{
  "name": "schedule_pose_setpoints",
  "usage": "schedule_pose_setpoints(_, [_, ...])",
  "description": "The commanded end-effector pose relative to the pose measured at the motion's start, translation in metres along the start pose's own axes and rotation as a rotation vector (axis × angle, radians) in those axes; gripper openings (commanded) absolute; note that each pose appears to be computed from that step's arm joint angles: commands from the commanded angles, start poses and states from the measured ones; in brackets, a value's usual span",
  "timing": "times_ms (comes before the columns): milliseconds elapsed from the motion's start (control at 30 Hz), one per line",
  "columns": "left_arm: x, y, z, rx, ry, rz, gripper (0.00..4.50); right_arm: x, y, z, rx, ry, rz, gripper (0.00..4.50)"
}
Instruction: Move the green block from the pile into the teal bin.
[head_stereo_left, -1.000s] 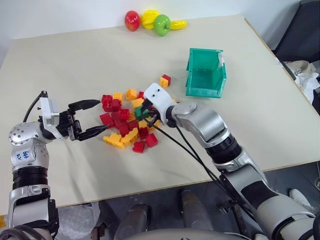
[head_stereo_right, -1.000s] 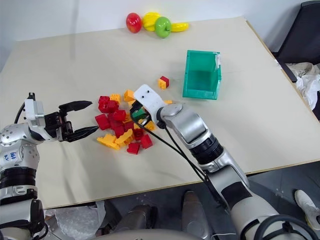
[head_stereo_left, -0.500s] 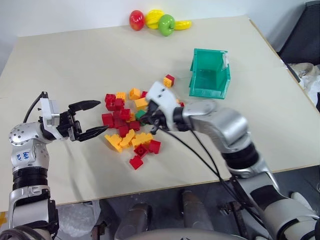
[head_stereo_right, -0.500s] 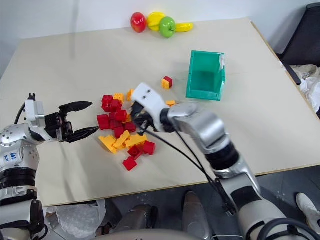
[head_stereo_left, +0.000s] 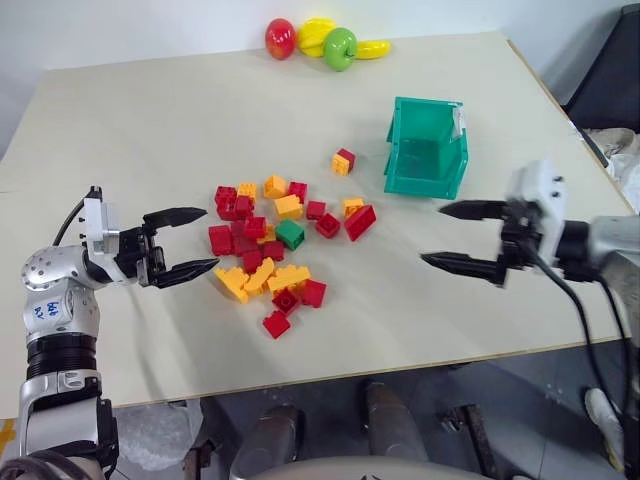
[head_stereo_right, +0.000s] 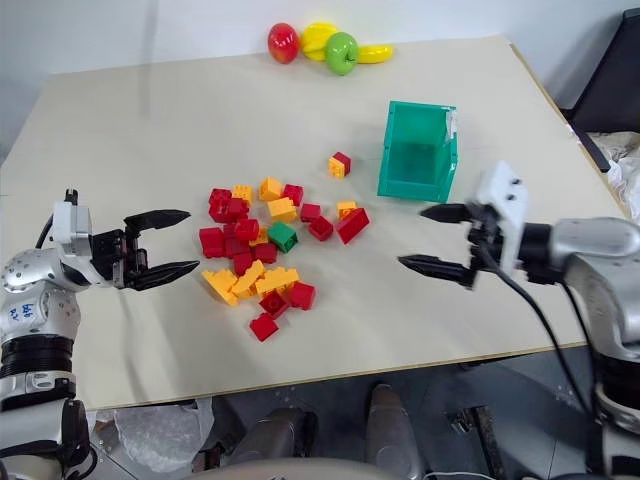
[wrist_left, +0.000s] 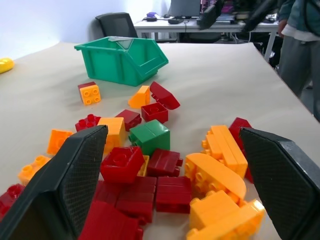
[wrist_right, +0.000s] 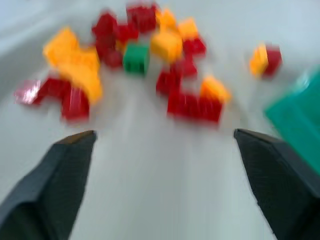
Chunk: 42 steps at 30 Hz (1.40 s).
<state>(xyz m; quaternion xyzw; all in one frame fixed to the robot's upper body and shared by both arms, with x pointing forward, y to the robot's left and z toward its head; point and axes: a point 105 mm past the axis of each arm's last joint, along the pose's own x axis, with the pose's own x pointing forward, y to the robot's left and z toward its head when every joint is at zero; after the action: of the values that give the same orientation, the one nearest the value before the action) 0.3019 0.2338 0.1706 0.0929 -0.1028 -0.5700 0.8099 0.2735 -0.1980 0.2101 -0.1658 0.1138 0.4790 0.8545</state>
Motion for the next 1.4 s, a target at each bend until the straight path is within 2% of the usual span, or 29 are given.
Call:
schedule_pose_setpoints(33, [-0.003,0.002,0.008,0.024,-0.021,-0.002,4.50,-0.026,0.011,0.012,-0.078,0.026,0.002,4.47])
schedule_pose_setpoints(133, [-0.002,0.004,0.008,0.025,-0.024,-0.002,4.50,-0.034,0.021,0.010,-0.090,0.086,0.007,4.47])
schedule_pose_setpoints(233, [-0.001,0.004,0.008,0.026,-0.026,-0.002,4.50,-0.026,0.026,0.015,-0.102,0.091,-0.002,4.47])
schedule_pose_setpoints(333, [0.001,0.004,0.008,0.027,-0.033,-0.005,4.50,0.002,0.030,0.031,-0.131,0.035,-0.017,4.47])
schedule_pose_setpoints(467, [0.005,0.003,0.009,0.028,-0.048,-0.009,4.50,0.073,0.040,0.054,-0.088,-0.049,-0.021,4.47])
schedule_pose_setpoints(533, [0.005,0.002,0.009,0.028,-0.050,-0.011,4.50,0.091,0.049,0.064,-0.060,-0.083,0.025,4.47])
schedule_pose_setpoints(667, [0.004,-0.001,0.009,0.026,-0.052,-0.018,4.50,0.132,0.052,0.074,-0.005,-0.079,0.011,4.47])
schedule_pose_setpoints(833, [0.001,-0.006,0.009,0.021,-0.047,-0.029,4.50,0.184,0.049,0.076,0.071,-0.020,-0.046,4.47])
schedule_pose_setpoints(967, [-0.006,-0.008,0.009,0.017,-0.023,-0.018,4.50,0.220,0.051,0.065,0.134,0.074,-0.065,4.47])
schedule_pose_setpoints(1167, [-0.014,-0.010,0.012,0.027,-0.008,0.006,4.50,0.241,0.051,0.046,0.125,0.156,-0.058,4.47])
schedule_pose_setpoints(1400, [-0.014,-0.010,0.013,0.037,-0.006,0.016,4.50,0.254,0.048,0.038,0.111,0.182,-0.051,4.47])
